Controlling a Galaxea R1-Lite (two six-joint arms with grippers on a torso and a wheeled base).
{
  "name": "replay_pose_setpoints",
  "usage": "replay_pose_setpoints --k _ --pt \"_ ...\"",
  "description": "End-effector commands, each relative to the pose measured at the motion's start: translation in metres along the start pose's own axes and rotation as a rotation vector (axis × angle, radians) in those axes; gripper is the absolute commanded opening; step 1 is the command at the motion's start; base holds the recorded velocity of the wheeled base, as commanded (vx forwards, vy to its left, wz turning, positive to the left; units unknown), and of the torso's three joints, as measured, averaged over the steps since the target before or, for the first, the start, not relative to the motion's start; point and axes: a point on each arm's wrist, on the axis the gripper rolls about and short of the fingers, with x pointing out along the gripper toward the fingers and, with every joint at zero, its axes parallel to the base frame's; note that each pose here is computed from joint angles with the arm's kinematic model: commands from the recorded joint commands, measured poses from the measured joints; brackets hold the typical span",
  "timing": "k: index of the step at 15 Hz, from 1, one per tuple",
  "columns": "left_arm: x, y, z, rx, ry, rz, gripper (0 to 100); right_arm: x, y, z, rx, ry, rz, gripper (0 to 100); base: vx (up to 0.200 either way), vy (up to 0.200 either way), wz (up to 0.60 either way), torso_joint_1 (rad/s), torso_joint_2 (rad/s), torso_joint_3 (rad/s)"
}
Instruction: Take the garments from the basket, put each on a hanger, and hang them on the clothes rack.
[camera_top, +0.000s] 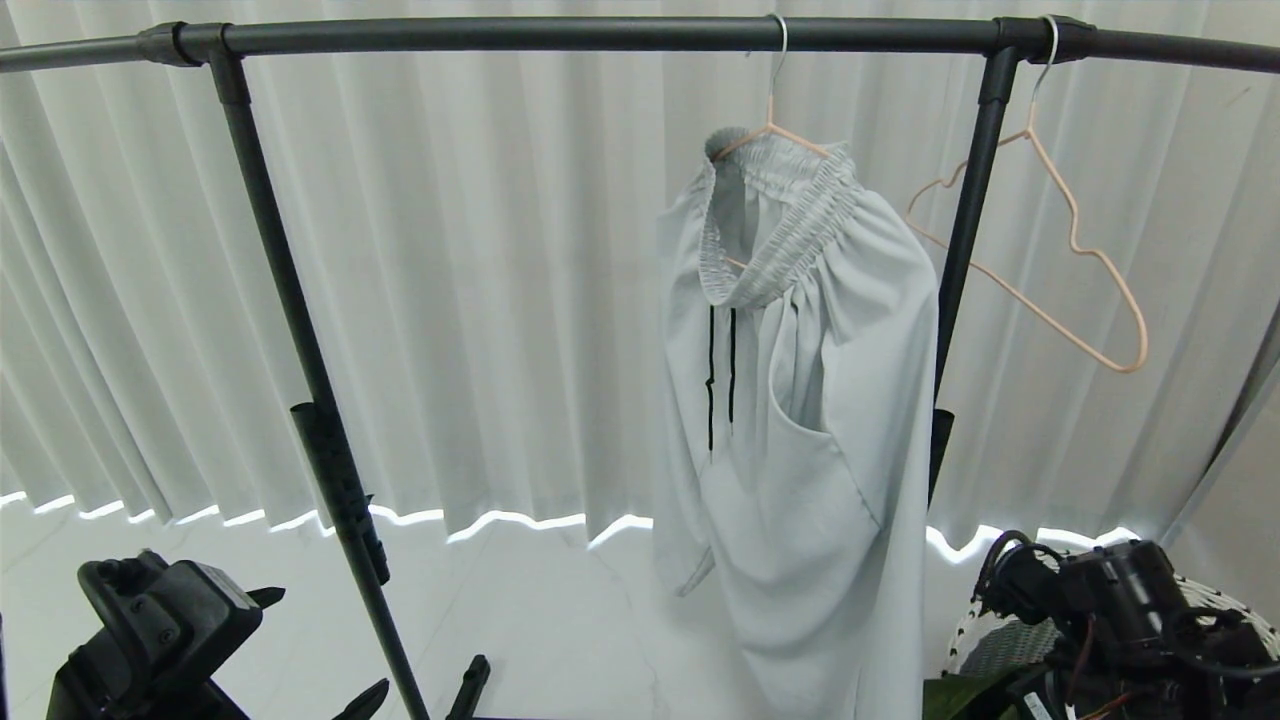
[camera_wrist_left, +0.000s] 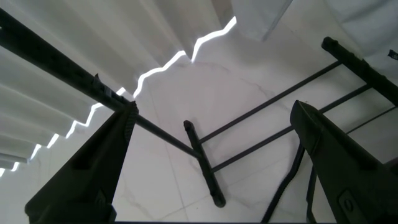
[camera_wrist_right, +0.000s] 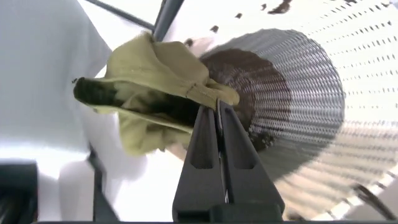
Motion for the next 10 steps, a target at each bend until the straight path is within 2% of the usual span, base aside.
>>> replay_pose_setpoints --k 1,2,4,6,10 --pt "0.0 0.0 0.0 0.002 0.0 0.001 100 -0.054 -0.016 0.039 0.039 -0.199 -0.016 0 0.0 0.0 0.0 0.0 0.0 0.0" --pt "0.0 0.0 0.0 0.002 0.001 0.0 100 -0.085 -0.02 0.055 0.035 -0.23 -0.006 0 0.0 0.0 0.0 0.0 0.0 0.0" --pt "0.0 0.0 -0.001 0.003 0.004 -0.001 100 -0.113 -0.023 0.064 0.024 -0.263 0.009 0 0.0 0.0 0.0 0.0 0.0 0.0" --pt "0.0 -0.002 -0.005 0.033 0.019 -0.005 100 -0.15 -0.026 0.071 0.0 -0.3 0.033 0 0.0 0.0 0.0 0.0 0.0 0.0" --pt "-0.001 -0.002 -0.004 0.048 0.012 0.001 100 -0.185 -0.021 0.076 -0.047 -0.361 0.078 0 0.0 0.0 0.0 0.0 0.0 0.0"
